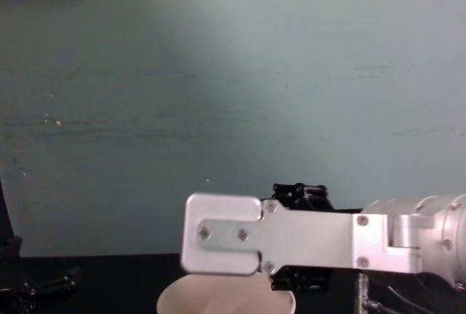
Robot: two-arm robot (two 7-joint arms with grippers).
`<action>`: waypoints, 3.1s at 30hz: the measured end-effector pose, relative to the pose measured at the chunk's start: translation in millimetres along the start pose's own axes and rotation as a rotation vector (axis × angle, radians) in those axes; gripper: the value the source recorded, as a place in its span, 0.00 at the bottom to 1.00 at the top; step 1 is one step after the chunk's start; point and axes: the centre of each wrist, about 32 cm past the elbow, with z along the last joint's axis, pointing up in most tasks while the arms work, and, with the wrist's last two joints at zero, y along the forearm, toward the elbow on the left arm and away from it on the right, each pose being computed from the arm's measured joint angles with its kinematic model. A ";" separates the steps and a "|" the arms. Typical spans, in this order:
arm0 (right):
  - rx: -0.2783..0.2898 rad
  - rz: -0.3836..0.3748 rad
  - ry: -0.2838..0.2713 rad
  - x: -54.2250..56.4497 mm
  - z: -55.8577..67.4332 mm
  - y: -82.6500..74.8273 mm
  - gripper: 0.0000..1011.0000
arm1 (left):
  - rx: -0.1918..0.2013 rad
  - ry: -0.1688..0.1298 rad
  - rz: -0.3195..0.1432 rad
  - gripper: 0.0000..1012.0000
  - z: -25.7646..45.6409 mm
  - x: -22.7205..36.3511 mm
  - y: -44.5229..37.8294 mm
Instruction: Pick up the cup and pour the mung beans from the cup into the bowl.
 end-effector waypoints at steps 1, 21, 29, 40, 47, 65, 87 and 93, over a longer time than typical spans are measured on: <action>-0.001 0.001 -0.009 0.1 0.7 0.6 0.73 | 0.000 0.000 0.000 0.99 0.0 0.0 0.0; -0.033 0.030 -0.194 -0.5 15.3 10.8 0.73 | 0.000 0.000 0.000 0.99 0.0 0.0 0.0; -0.039 0.037 -0.249 -1.4 19.0 13.2 0.73 | 0.000 0.000 0.000 0.99 0.0 0.0 0.0; -0.040 0.041 -0.296 -0.6 22.7 15.6 0.73 | 0.000 0.000 0.000 0.99 0.0 0.0 0.0; -0.040 0.043 -0.307 -0.4 23.9 16.2 0.73 | 0.000 0.000 0.000 0.99 0.0 0.0 0.0; -0.044 0.049 -0.326 -0.1 25.1 15.9 0.73 | 0.000 0.000 0.000 0.99 0.0 0.0 0.0; -0.043 0.050 -0.329 -0.4 26.6 15.1 0.73 | 0.000 0.000 0.000 0.99 0.0 0.0 0.0; -0.046 0.053 -0.333 -0.7 27.0 15.2 0.73 | 0.000 0.000 0.000 0.99 0.0 0.0 0.0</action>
